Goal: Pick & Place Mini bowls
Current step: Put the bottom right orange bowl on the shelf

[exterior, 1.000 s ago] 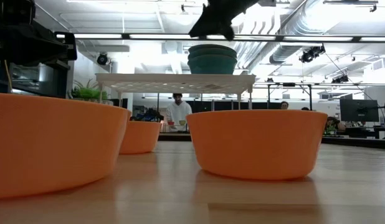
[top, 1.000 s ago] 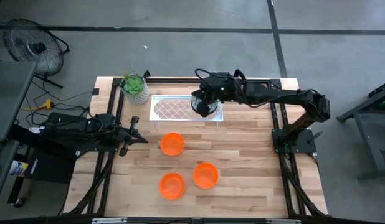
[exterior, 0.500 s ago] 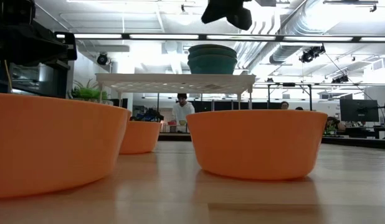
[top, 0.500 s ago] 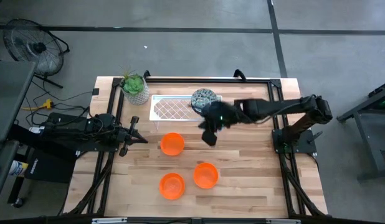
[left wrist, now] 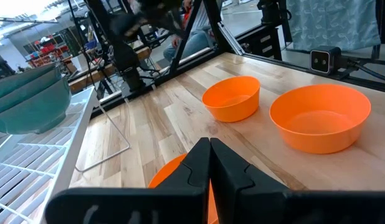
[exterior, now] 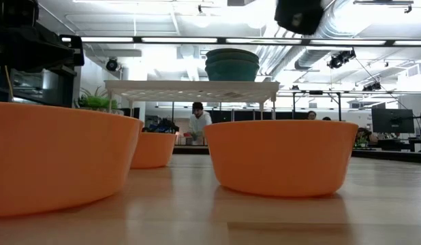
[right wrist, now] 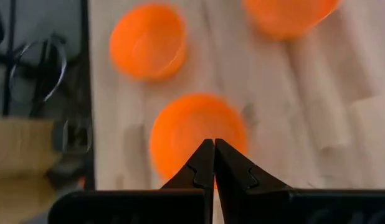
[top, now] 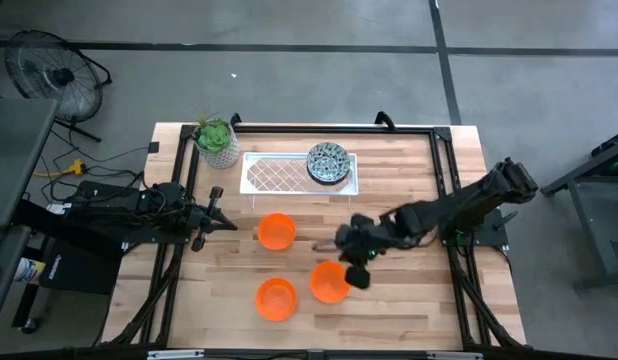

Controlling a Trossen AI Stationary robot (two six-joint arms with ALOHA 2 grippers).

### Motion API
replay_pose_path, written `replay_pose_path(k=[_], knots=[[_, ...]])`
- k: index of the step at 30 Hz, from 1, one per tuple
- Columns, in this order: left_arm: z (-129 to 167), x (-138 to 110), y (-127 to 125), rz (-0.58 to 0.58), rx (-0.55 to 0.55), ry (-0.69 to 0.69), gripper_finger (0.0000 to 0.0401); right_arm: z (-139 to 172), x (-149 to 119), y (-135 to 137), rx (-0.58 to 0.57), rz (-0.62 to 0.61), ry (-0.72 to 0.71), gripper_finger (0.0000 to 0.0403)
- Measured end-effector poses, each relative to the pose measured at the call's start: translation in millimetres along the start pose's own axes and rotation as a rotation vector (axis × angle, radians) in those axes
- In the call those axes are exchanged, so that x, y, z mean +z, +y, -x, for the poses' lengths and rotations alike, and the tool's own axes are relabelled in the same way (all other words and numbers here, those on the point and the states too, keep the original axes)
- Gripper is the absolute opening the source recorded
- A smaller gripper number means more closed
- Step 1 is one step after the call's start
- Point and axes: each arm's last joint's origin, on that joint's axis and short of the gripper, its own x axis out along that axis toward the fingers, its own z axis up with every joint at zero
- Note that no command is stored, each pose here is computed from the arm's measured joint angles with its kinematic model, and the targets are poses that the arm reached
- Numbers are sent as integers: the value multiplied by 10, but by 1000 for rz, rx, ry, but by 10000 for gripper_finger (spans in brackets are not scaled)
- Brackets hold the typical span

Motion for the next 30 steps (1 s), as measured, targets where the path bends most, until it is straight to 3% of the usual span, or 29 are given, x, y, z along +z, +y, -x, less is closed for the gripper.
replay_pose_path(k=[4,11,21,30], knots=[[0,0,0,0,0,0,0,-85,-268,149,35,116,74,1],[0,1,0,0,0,0,0,-188,-463,331,81,500,112,38],[0,1,0,0,0,0,0,-319,-493,403,102,587,131,157],[0,1,0,0,0,0,0,-560,-506,430,105,613,125,202]])
